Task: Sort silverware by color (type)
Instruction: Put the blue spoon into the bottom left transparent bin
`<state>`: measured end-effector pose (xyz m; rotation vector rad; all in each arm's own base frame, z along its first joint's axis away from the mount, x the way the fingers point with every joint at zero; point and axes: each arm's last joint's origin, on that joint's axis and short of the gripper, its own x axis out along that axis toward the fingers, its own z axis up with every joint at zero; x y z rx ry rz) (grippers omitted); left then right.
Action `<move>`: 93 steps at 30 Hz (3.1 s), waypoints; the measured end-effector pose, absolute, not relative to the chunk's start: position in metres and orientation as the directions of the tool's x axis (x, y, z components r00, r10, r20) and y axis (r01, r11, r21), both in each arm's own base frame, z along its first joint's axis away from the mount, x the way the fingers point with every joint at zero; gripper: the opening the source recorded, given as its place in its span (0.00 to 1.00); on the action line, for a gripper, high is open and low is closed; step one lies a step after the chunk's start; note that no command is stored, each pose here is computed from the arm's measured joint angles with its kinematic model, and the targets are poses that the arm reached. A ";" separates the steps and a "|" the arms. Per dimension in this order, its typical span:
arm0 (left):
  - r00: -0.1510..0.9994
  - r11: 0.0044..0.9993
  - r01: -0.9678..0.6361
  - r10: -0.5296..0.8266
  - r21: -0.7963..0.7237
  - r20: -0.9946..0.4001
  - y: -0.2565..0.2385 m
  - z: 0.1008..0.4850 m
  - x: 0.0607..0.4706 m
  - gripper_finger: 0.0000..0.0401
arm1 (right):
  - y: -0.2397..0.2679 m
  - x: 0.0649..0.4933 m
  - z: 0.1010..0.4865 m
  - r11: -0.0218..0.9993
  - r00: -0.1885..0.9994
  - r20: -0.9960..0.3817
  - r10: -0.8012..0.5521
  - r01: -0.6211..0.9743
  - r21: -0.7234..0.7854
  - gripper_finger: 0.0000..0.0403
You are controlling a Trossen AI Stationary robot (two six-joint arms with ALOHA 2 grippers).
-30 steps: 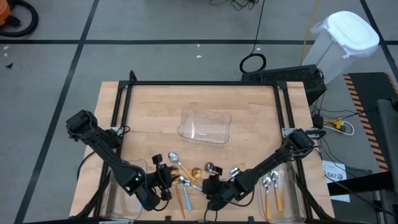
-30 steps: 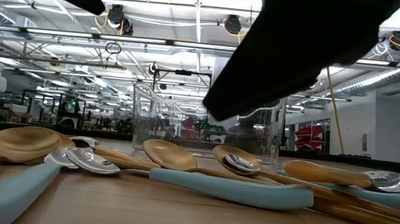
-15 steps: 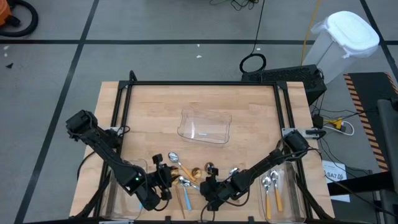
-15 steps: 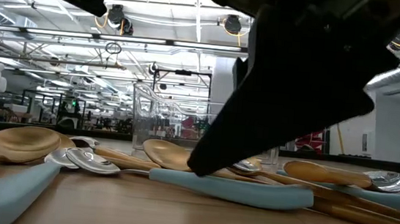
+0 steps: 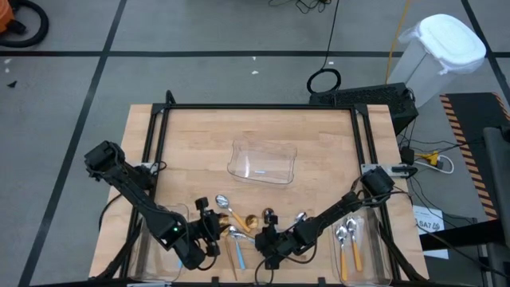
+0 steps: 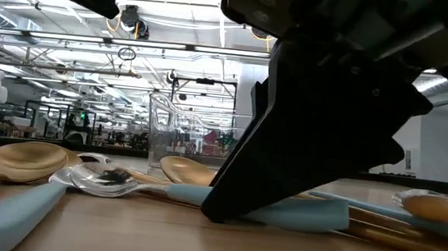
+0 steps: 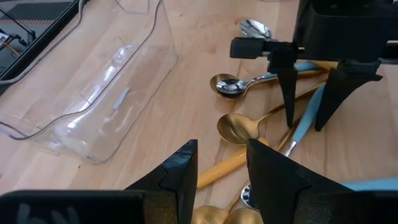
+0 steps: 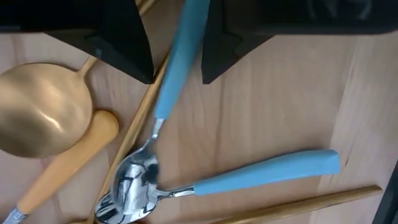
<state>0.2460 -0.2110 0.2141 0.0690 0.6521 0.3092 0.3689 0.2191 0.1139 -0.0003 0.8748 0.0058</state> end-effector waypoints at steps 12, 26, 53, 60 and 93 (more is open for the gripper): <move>0.751 0.952 -0.263 0.305 0.159 -0.586 -0.211 0.214 0.246 0.34 | 0.216 0.370 0.113 1.000 0.642 -0.766 -0.021 -0.002 -0.029 0.10; 0.764 0.951 -0.279 0.305 0.134 -0.569 -0.210 0.216 0.250 0.34 | 0.218 0.363 0.156 0.996 0.724 -0.684 -0.087 0.052 -0.071 0.11; 0.825 0.962 -0.268 0.254 0.046 -0.505 -0.216 0.224 0.259 0.34 | 0.249 0.306 0.214 0.951 0.809 -0.521 -0.273 0.148 -0.270 0.11; 0.825 0.964 -0.265 0.246 0.036 -0.509 -0.218 0.224 0.258 0.34 | 0.248 0.304 0.213 0.935 0.811 -0.494 -0.314 0.174 -0.308 0.11; 0.929 0.972 -0.226 0.194 -0.068 -0.315 -0.232 0.196 0.313 0.39 | 0.186 0.302 0.190 0.987 0.994 0.037 -0.106 0.100 0.129 0.11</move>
